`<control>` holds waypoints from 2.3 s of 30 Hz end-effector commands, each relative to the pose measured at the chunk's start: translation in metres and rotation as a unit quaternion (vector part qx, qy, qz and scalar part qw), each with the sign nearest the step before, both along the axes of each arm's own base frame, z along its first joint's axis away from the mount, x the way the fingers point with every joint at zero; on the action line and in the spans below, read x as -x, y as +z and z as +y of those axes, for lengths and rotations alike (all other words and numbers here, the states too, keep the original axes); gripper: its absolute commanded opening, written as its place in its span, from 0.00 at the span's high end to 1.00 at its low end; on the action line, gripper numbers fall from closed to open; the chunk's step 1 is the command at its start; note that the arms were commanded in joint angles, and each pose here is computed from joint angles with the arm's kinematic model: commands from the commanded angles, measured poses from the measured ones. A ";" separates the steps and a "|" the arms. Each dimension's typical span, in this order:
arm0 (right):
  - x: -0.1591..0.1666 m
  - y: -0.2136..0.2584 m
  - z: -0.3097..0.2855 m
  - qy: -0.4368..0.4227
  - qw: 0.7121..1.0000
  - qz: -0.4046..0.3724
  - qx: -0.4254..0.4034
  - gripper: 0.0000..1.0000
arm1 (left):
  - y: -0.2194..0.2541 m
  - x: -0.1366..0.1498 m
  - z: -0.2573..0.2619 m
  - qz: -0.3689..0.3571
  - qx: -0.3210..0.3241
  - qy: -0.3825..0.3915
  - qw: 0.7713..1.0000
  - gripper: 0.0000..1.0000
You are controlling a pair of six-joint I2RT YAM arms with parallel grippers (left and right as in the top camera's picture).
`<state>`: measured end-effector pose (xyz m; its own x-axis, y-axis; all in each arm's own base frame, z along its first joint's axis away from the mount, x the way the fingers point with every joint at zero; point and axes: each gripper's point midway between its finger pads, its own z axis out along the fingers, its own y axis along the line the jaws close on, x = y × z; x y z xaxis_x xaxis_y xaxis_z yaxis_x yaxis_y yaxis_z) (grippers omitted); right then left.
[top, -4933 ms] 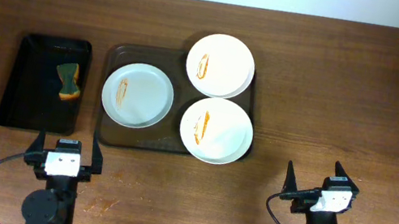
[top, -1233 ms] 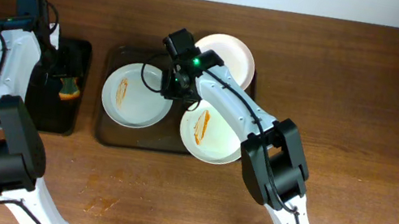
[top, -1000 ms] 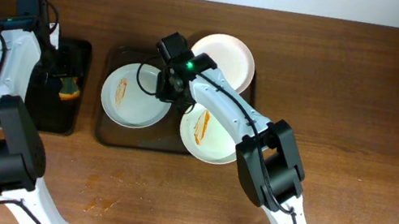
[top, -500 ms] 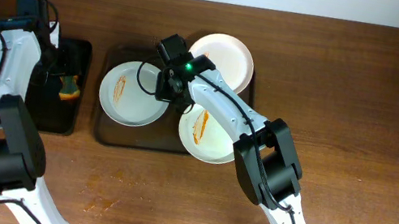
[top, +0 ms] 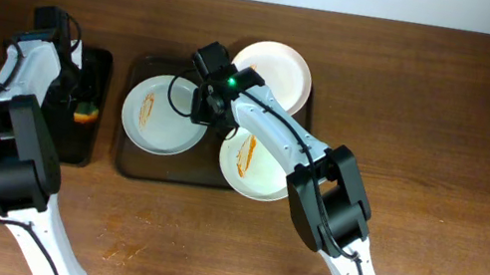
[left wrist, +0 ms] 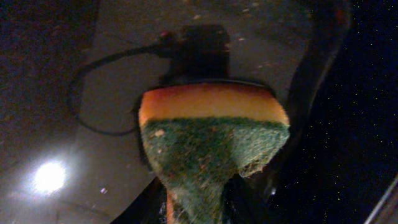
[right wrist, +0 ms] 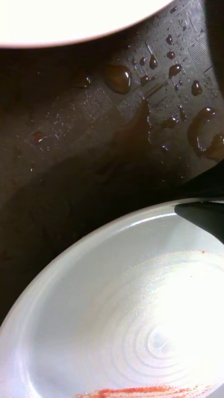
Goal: Clean dirty plates on tray and stack at the side
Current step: 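Grasp the sponge with left gripper and the plate rim with right gripper, then scrub the left plate with the sponge while right gripper holds it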
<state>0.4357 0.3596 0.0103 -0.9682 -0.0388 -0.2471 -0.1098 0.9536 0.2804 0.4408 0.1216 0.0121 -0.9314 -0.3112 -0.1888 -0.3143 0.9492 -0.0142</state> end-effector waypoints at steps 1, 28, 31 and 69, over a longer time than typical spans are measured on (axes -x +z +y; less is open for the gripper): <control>0.008 -0.016 0.002 0.007 1.000 0.014 0.011 0.96 | -0.013 -0.004 -0.007 0.001 0.024 -0.028 0.999 0.73; 0.005 -0.005 -0.009 0.032 0.997 0.054 -0.046 0.96 | 0.010 -0.007 -0.137 -0.010 0.150 -0.218 0.964 0.99; 0.005 -0.004 -0.008 0.033 0.997 0.054 -0.050 0.96 | -0.022 0.007 -0.136 0.006 0.143 -0.184 0.972 0.99; 0.005 -0.004 -0.006 0.035 0.997 0.054 -0.052 0.96 | -0.013 -0.008 -0.157 -0.031 0.179 -0.197 0.963 0.99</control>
<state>0.4317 0.3545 0.0120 -0.9832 -0.0899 -0.1587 -0.1467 0.9069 0.3950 0.4372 -0.0363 0.0112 -0.9874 0.0067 -0.1583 0.0691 0.9173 -0.3921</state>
